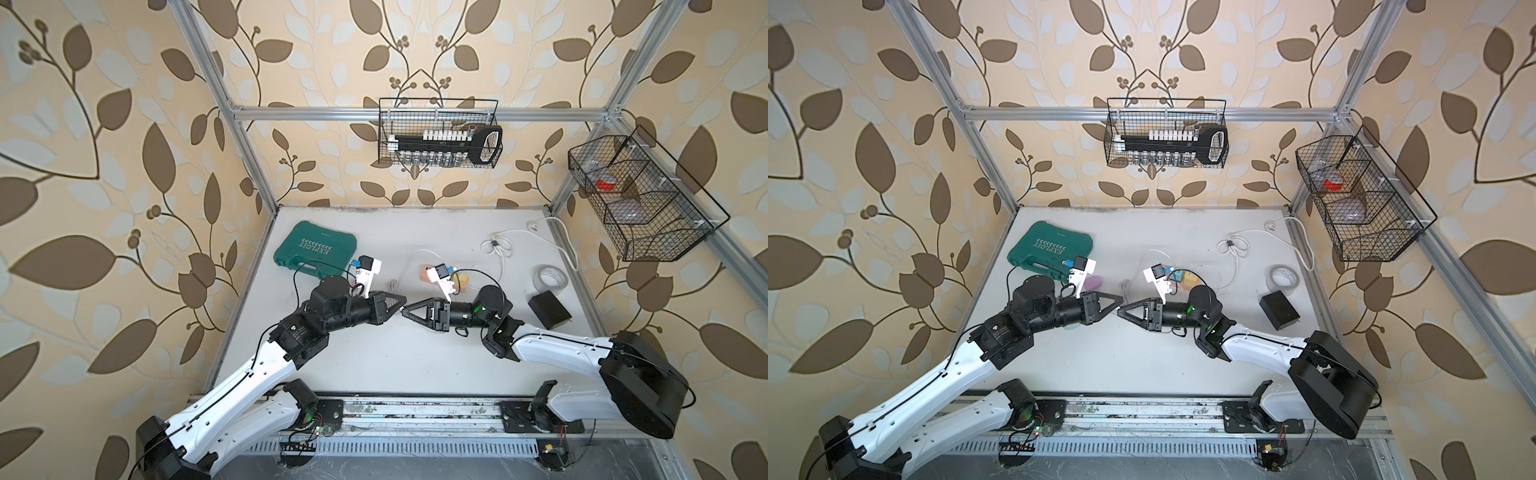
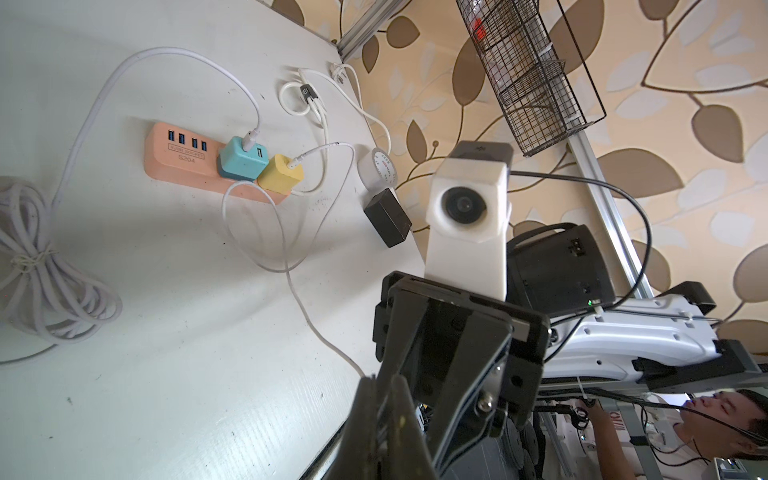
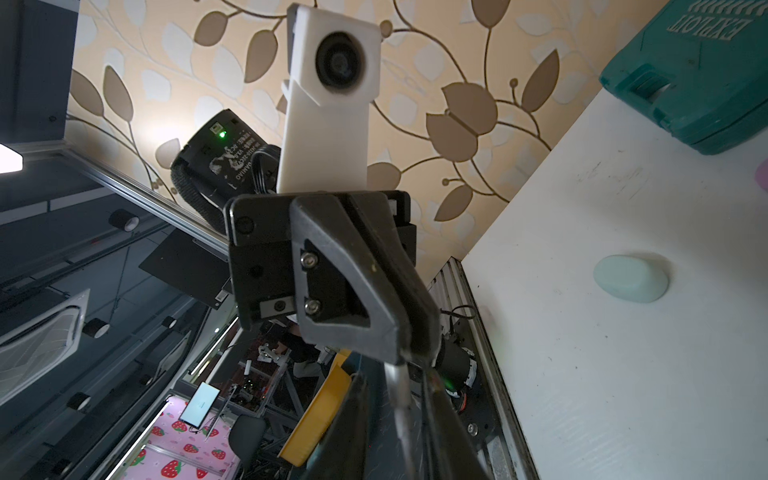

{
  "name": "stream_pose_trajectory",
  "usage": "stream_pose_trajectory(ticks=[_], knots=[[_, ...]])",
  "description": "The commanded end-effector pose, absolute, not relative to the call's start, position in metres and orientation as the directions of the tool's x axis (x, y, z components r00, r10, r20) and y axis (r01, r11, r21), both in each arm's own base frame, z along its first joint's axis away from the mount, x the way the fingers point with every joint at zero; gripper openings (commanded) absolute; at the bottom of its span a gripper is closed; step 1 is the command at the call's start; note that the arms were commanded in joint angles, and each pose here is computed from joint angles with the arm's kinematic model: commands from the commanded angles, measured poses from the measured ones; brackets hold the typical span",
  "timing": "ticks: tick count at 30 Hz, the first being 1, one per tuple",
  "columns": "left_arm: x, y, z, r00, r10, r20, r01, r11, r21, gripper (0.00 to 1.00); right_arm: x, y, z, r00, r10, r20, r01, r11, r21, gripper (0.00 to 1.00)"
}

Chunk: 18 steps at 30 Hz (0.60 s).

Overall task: Charge the bluetooth headset
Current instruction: Pick up the charging cable from the center of the board.

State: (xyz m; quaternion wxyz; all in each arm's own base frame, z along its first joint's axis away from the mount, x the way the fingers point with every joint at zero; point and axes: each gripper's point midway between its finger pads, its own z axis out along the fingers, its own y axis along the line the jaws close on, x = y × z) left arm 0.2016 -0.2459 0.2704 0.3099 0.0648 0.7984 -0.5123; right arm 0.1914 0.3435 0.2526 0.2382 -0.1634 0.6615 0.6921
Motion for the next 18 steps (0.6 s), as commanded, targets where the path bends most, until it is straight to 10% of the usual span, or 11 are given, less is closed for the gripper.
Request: stream_pose_trajectory(ticks=[1,11,14,18], knots=[[0.203,-0.246,0.284,-0.769,-0.245,-0.590,0.452,0.444,-0.773,0.00,0.187,0.348,0.267,-0.823,0.114,-0.557,-0.565,-0.066,0.822,0.18],[0.200,-0.241,0.284,-0.765,-0.253,-0.592,0.447,0.454,-0.771,0.00,0.193,0.347,0.258,-0.825,0.110,-0.554,-0.558,-0.009,0.830,0.08],[0.202,-0.234,0.281,-0.764,-0.275,-0.584,0.416,0.483,-0.771,0.48,0.193,0.346,0.251,-0.822,0.087,-0.563,-0.563,0.030,0.826,0.08],[0.205,-0.213,0.276,-0.744,-0.328,-0.581,0.337,0.566,-0.752,0.79,0.191,0.342,0.236,-0.812,0.040,-0.583,-0.576,0.107,0.810,0.08]])
